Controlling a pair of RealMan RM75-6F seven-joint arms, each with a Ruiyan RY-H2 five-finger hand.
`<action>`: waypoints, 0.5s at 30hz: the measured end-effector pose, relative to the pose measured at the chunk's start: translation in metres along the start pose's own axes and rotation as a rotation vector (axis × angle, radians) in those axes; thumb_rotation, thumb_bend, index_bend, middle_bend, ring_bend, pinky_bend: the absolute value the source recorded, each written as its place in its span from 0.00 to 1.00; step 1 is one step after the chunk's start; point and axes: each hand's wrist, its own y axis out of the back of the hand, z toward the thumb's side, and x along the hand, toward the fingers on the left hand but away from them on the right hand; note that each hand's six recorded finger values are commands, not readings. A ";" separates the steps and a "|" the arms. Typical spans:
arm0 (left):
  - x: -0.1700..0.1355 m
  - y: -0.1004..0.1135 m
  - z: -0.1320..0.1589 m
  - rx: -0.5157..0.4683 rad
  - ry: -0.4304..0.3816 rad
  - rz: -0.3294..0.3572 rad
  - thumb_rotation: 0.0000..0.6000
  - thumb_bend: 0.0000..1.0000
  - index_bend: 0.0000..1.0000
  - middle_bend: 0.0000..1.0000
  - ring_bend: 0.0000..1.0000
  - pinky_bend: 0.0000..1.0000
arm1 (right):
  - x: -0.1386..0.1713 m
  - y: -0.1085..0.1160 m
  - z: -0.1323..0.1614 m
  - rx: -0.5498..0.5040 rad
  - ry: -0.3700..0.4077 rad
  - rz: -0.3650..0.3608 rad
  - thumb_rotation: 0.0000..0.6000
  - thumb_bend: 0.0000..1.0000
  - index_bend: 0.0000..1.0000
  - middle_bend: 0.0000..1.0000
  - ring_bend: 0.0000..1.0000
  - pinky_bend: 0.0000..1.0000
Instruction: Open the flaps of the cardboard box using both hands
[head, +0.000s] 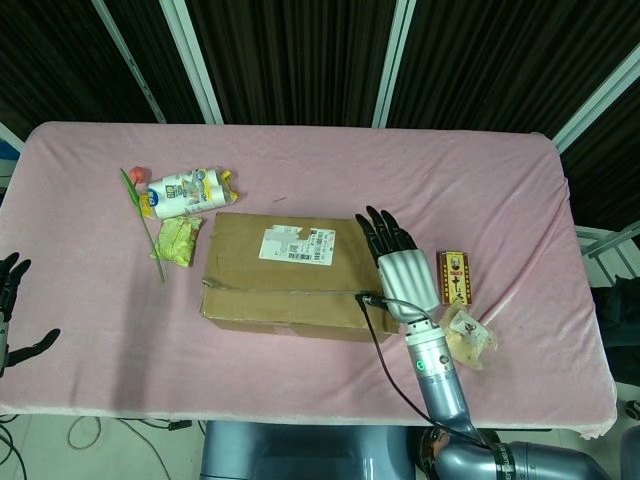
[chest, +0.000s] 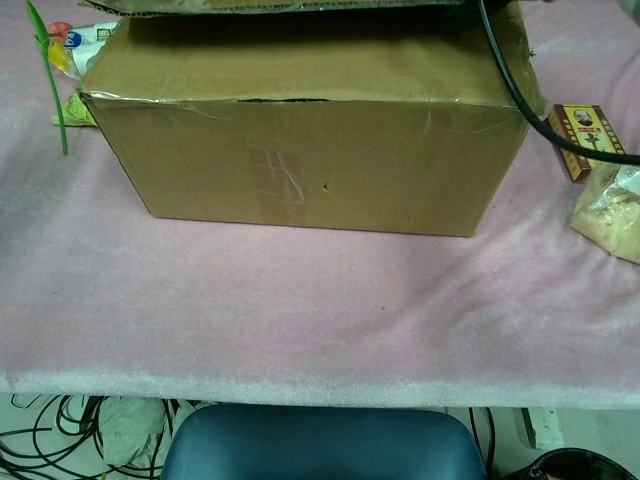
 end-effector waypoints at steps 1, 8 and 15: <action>0.000 0.000 0.000 -0.001 0.002 0.000 1.00 0.12 0.00 0.00 0.00 0.02 | -0.003 0.003 0.002 -0.002 0.004 -0.009 1.00 0.23 0.00 0.00 0.00 0.23; 0.001 -0.001 -0.001 -0.001 0.007 -0.007 1.00 0.12 0.00 0.00 0.00 0.02 | -0.034 0.031 0.029 -0.045 0.044 -0.090 1.00 0.23 0.00 0.00 0.00 0.23; 0.001 -0.002 -0.003 -0.009 0.020 -0.013 1.00 0.12 0.00 0.00 0.00 0.02 | -0.078 0.056 0.058 -0.058 0.052 -0.148 1.00 0.23 0.00 0.00 0.00 0.23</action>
